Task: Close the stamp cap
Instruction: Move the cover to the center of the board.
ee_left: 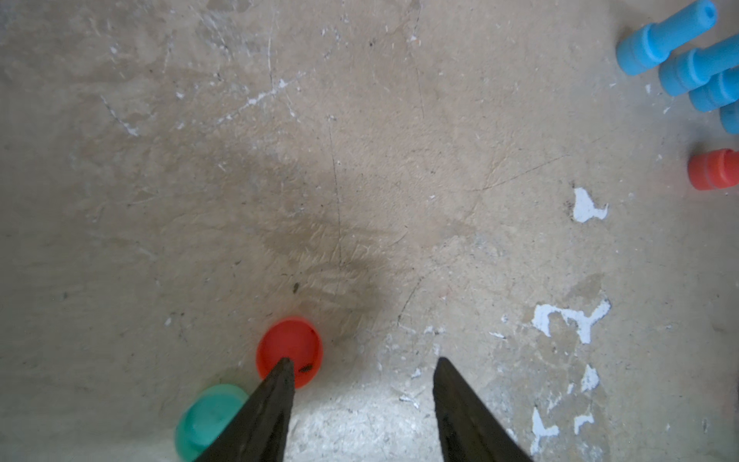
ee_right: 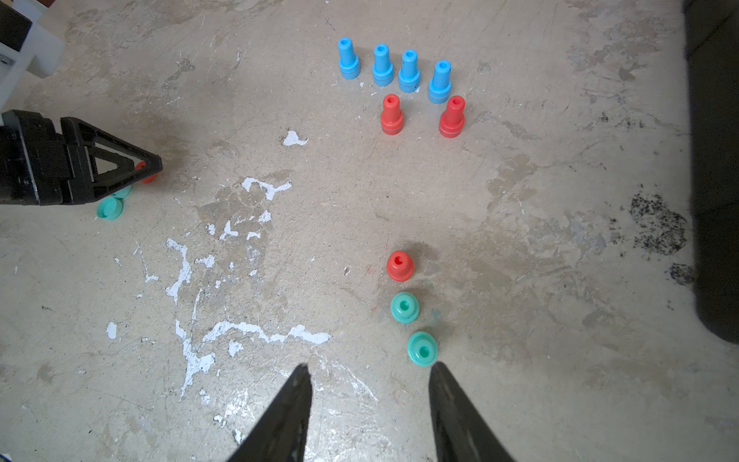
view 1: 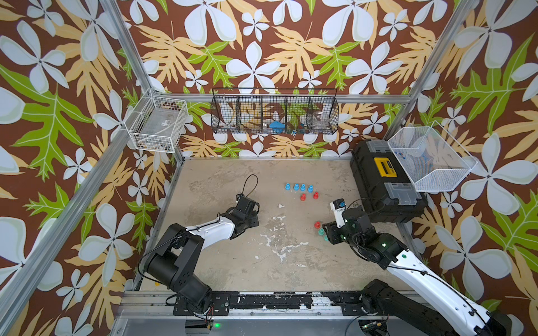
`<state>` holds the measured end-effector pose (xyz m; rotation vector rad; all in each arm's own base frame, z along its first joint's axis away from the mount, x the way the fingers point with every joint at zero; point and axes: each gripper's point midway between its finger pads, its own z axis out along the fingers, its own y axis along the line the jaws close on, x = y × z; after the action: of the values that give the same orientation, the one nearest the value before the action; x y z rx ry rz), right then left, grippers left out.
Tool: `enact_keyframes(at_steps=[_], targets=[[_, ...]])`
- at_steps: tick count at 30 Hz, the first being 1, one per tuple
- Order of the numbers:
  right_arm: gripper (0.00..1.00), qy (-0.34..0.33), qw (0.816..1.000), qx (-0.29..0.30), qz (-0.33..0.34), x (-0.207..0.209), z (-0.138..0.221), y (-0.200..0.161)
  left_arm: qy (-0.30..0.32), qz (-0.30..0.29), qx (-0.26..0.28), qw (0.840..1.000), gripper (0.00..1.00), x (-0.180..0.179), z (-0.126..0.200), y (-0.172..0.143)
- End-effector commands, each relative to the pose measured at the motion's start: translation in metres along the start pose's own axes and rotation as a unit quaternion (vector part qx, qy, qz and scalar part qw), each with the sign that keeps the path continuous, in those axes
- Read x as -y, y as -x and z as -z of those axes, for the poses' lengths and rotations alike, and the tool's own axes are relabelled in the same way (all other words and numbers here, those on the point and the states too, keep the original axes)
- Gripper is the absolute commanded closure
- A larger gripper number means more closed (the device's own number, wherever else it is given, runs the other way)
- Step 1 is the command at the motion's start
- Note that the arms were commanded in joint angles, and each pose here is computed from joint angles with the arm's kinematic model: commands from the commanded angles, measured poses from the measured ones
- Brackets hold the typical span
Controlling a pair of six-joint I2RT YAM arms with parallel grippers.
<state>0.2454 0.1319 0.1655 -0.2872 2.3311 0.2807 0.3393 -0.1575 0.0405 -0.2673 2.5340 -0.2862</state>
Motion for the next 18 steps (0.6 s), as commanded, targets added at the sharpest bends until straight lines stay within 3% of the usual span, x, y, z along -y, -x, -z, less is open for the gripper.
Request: enact_keyframes(at_steps=[1,14,18], targets=[[0.51,0.006,1.0,0.011,-0.004,-0.003,-0.001,0.006,-0.006,-0.001,-0.001,1.0,0.42,0.002,-0.004,-0.001],[0.51,0.003,1.0,0.015,-0.007,-0.001,0.0,0.006,-0.019,-0.013,-0.035,0.999,0.44,0.009,-0.013,-0.021],[0.51,0.002,1.0,0.017,-0.007,-0.001,0.0,0.007,-0.029,-0.038,-0.044,0.998,0.44,0.027,-0.012,-0.038]])
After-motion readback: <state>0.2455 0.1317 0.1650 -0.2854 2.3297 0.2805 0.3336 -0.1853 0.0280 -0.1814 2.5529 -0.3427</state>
